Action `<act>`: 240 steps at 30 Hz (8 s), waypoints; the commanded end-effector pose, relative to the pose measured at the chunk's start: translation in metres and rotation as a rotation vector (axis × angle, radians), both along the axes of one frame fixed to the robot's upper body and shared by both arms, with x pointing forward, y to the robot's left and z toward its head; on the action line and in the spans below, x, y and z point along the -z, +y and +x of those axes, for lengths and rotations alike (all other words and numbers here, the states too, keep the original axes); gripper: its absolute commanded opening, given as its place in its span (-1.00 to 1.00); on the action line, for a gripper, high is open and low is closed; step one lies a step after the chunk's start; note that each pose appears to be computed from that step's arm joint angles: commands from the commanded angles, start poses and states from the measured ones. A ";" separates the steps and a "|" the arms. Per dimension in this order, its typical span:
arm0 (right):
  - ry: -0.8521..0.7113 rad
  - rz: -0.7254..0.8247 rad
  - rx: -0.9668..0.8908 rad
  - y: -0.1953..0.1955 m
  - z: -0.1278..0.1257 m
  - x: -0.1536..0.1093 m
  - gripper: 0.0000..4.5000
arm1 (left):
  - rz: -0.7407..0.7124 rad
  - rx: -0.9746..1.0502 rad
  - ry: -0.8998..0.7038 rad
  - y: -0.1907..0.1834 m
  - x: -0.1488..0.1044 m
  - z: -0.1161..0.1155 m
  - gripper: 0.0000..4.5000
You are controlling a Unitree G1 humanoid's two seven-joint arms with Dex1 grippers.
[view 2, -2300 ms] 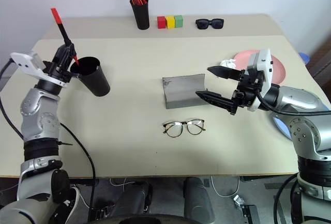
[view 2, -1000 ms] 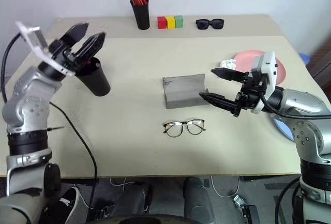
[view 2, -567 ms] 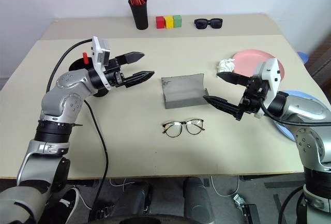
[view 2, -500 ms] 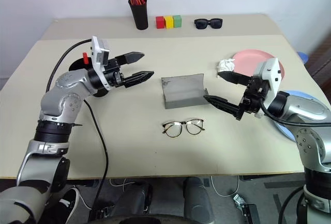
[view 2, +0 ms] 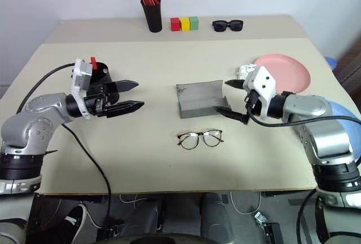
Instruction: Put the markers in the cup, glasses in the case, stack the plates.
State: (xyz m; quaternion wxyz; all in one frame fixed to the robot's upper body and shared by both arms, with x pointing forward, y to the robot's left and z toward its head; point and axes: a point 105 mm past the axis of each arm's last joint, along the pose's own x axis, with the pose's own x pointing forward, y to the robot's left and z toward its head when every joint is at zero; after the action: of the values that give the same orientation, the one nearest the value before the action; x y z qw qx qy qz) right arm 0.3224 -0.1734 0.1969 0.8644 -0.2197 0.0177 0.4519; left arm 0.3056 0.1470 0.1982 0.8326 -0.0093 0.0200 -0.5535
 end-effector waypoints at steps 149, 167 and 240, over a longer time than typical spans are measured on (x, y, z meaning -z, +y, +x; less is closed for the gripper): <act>0.028 -0.561 -0.140 0.053 -0.037 0.072 -0.05 | 0.244 0.193 -0.172 0.028 -0.004 -0.025 1.00; 0.083 -0.467 -0.194 0.044 -0.051 0.037 -0.97 | 0.187 0.148 -0.183 0.033 -0.013 -0.020 1.00; -0.006 -0.199 -0.127 0.138 0.038 0.026 0.52 | 0.300 0.012 -0.241 0.051 0.006 -0.016 1.00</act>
State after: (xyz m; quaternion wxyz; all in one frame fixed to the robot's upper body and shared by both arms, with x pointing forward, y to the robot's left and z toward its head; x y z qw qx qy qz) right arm 0.3583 -0.0392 0.1442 0.7975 -0.3206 0.0845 0.5040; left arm 0.2904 0.1990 0.1844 0.8200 0.1668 0.0108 -0.5474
